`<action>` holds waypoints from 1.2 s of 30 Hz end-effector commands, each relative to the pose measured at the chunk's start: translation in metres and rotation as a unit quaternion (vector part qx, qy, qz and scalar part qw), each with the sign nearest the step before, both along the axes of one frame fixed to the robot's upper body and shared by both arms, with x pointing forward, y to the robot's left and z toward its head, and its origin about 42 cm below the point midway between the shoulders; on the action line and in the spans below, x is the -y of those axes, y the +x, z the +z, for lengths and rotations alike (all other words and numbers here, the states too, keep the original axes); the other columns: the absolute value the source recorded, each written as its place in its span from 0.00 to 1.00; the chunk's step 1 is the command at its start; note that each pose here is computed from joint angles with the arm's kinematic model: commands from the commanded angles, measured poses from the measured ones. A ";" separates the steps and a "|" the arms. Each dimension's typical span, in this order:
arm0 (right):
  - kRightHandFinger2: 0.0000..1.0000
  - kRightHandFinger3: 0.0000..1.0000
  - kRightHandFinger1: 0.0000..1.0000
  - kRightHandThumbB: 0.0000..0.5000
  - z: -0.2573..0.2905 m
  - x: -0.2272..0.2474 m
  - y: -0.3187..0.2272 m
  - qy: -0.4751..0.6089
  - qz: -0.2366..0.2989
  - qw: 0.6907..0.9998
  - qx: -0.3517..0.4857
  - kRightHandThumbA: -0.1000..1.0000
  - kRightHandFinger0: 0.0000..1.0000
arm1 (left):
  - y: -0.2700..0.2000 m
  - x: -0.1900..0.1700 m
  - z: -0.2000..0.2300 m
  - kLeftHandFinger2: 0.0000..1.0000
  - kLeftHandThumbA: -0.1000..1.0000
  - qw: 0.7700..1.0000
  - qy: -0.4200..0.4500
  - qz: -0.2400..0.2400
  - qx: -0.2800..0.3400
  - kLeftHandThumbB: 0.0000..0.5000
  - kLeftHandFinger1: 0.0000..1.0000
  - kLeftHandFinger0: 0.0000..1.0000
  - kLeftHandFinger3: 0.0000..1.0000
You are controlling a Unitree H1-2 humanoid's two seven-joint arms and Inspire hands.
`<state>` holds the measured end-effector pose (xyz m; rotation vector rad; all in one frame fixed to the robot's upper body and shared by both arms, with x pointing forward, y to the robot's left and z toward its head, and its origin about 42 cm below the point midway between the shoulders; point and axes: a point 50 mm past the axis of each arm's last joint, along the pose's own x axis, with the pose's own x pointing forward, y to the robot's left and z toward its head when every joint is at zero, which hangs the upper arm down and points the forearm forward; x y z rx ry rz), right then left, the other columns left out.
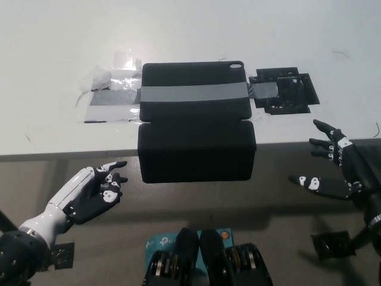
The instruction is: The robot uses its right hand to pull the cover of a folded tablet cover kept in the middle of the desk
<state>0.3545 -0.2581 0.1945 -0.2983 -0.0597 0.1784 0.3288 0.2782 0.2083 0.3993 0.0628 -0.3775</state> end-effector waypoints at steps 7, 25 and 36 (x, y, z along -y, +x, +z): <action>0.97 1.00 0.82 0.26 0.008 0.003 -0.006 -0.016 -0.008 0.999 0.028 1.00 0.73 | -0.005 -0.004 0.003 0.94 1.00 1.000 0.001 0.004 0.001 0.14 0.81 0.72 1.00; 0.92 1.00 0.85 0.22 0.005 0.004 -0.007 -0.032 0.002 0.999 0.033 1.00 0.84 | -0.008 -0.003 -0.001 0.94 1.00 1.000 0.001 0.004 -0.005 0.18 0.81 0.71 1.00; 0.94 1.00 0.85 0.22 0.007 0.005 -0.006 -0.033 0.006 0.999 0.033 1.00 0.85 | -0.008 -0.003 0.001 0.91 1.00 1.000 -0.001 0.006 0.000 0.18 0.79 0.69 1.00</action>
